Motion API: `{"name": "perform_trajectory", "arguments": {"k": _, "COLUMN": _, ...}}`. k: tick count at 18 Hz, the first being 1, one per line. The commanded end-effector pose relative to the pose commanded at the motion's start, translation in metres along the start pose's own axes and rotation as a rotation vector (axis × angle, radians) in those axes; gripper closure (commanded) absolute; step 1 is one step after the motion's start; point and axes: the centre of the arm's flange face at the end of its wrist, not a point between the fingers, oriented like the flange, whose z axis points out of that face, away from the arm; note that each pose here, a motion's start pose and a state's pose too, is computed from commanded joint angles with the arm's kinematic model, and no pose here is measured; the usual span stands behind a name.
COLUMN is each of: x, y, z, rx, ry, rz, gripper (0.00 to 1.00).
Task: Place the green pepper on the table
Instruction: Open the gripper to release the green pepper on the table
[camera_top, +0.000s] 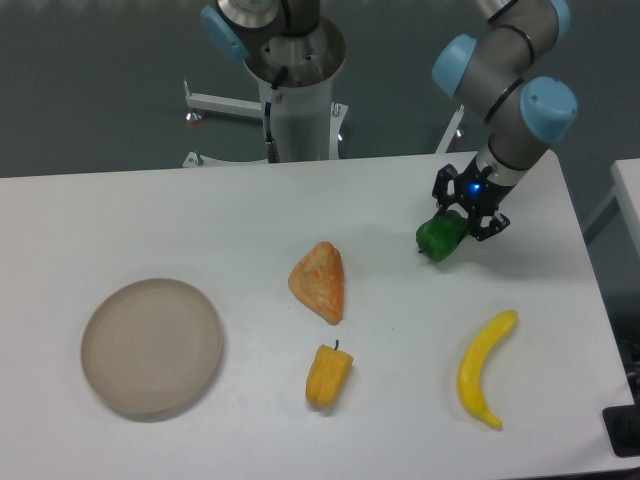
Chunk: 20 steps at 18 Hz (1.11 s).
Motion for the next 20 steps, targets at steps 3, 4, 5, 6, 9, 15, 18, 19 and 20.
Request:
{"name": "perform_trajectory", "arguments": {"k": 3, "x": -0.0001, "y": 0.0028, "z": 0.0001, "rx": 0.001, "ry": 0.001, "rz": -0.005, "gripper": 0.64}}
{"name": "perform_trajectory", "arguments": {"k": 4, "x": -0.0003, "y": 0.0037, "z": -0.0001, "rx": 0.001, "ry": 0.0, "rz": -0.006, "gripper": 0.64}}
{"name": "perform_trajectory", "arguments": {"k": 5, "x": 0.0001, "y": 0.0038, "z": 0.0006, "rx": 0.001, "ry": 0.002, "rz": -0.008, "gripper": 0.63}}
{"name": "perform_trajectory", "arguments": {"k": 6, "x": 0.0008, "y": 0.0031, "z": 0.002, "rx": 0.001, "ry": 0.004, "rz": -0.007, "gripper": 0.63}}
{"name": "perform_trajectory", "arguments": {"k": 9, "x": 0.0002, "y": 0.0035, "z": 0.0036, "rx": 0.001, "ry": 0.005, "rz": -0.007, "gripper": 0.62}}
{"name": "perform_trajectory", "arguments": {"k": 15, "x": -0.0005, "y": 0.0043, "z": 0.0026, "rx": 0.001, "ry": 0.002, "rz": -0.008, "gripper": 0.54}}
{"name": "perform_trajectory", "arguments": {"k": 18, "x": -0.0018, "y": 0.0038, "z": -0.0001, "rx": 0.001, "ry": -0.003, "rz": -0.007, "gripper": 0.4}}
{"name": "perform_trajectory", "arguments": {"k": 19, "x": -0.0027, "y": 0.0045, "z": -0.0017, "rx": 0.001, "ry": -0.006, "rz": -0.008, "gripper": 0.34}}
{"name": "perform_trajectory", "arguments": {"k": 20, "x": -0.0033, "y": 0.0043, "z": -0.003, "rx": 0.0, "ry": -0.008, "rz": -0.008, "gripper": 0.25}}
